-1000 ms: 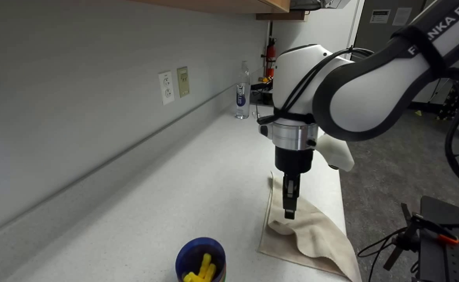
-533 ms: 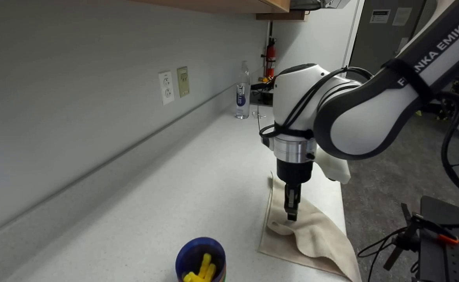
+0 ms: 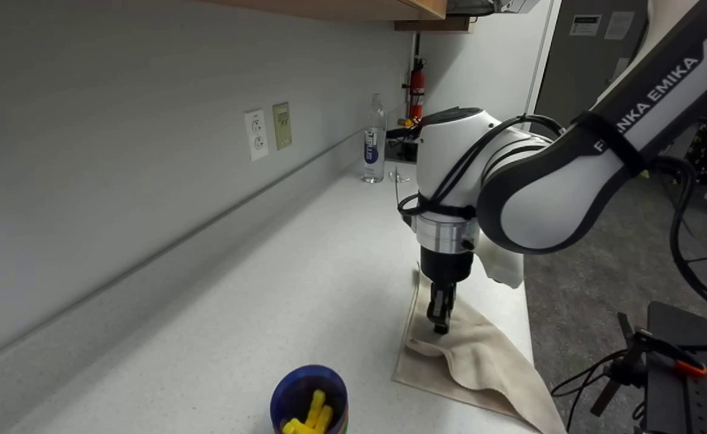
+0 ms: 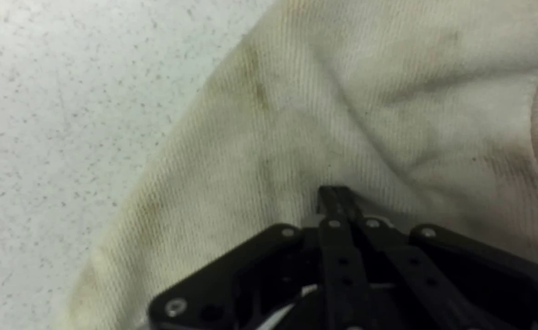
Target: Unfold the cloth
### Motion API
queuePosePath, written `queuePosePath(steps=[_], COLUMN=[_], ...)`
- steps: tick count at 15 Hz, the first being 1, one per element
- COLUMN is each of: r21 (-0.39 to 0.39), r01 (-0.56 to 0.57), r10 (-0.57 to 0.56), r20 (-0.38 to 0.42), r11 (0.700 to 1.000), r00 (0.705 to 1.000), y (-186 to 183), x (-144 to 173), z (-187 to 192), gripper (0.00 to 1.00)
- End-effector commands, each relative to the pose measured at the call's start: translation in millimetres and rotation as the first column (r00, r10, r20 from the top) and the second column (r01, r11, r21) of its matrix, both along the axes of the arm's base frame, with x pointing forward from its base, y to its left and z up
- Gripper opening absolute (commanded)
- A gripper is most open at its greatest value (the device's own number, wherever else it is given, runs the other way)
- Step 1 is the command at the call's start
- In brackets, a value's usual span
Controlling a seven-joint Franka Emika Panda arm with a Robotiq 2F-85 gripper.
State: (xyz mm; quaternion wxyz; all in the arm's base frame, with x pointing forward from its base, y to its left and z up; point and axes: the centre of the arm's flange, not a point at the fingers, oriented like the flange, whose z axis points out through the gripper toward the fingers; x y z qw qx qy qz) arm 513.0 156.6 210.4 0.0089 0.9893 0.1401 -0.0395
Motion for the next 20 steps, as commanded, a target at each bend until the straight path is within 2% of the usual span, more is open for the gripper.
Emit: queuePosePath(steps=[1,8,11,15,20], r21=[-0.017,-0.006,0.003,-0.005,-0.032], r01=[0.065,0.195,0.222,0.203,0.168], r10=[-0.064,-0.192,-0.22,-0.201,-0.167], r20=[0.048,0.135,0.159,0.132,0.035], r11=[0.998,0.981,0.975,0.979,0.985], r00=[0.997,0.972,0.962,0.971,0.985], y=[-7,-25,-24,-12,4], x=[34,110,126,116,77], z=[-7,4,14,40,64], gripper=[0.0,0.0,0.0,0.0,0.0])
